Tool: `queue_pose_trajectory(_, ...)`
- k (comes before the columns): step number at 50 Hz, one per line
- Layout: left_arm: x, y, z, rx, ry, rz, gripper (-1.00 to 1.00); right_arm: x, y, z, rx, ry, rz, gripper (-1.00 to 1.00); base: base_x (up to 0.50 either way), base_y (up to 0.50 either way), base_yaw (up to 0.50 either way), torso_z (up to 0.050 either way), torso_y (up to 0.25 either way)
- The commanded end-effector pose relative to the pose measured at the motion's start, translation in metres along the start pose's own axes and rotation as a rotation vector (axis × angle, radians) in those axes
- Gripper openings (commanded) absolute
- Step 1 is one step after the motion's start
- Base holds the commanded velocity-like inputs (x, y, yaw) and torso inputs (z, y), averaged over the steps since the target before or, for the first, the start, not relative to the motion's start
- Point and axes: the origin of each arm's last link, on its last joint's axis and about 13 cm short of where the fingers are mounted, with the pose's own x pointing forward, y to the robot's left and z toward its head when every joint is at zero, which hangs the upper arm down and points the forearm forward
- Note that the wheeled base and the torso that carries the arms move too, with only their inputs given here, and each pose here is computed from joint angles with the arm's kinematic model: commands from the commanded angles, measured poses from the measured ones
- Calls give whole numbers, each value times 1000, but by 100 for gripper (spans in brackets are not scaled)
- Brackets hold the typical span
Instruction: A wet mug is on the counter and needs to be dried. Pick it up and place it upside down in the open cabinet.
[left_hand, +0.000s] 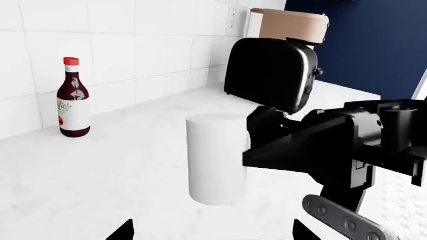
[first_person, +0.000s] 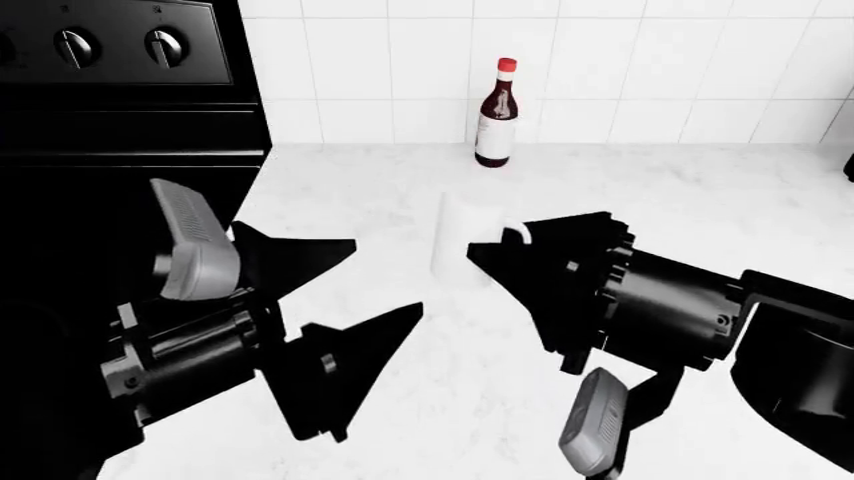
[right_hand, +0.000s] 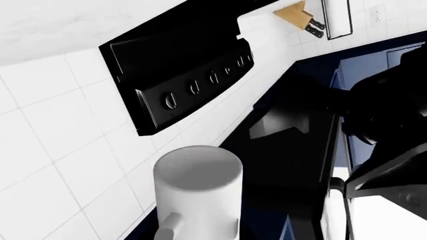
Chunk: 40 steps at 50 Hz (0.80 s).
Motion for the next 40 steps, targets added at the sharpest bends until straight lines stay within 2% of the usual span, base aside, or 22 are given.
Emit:
queue_pose_trajectory(1, -2, 0, 13, 27, 17, -33, 100, -2, -2, 2, -20, -7, -14, -100, 0, 0, 0, 0, 0)
queue_pose_trajectory(6, -4, 1, 21, 24, 9, -52, 100, -1, -3, 5, -21, -20, -23, -100, 0, 0, 0, 0, 0)
queue_pose_trajectory(16, -11, 0, 40, -77, -23, -138, 100, -1, -2, 13, -18, -48, -27, -100, 0, 0, 0, 2, 1)
queue_pose_trajectory(24, -10, 6, 49, -101, -4, -145, 100, -1, -2, 21, -4, -72, -37, -100, 0, 0, 0, 0, 0)
queue_pose_trajectory(28, -10, 5, 53, -121, -5, -192, 100, -1, -1, 25, -2, -78, -48, -100, 0, 0, 0, 0, 0)
queue_pose_trajectory(40, -1, 14, 42, -156, 68, -216, 100, -1, -5, 27, -2, -63, -79, -100, 0, 0, 0, 0, 0)
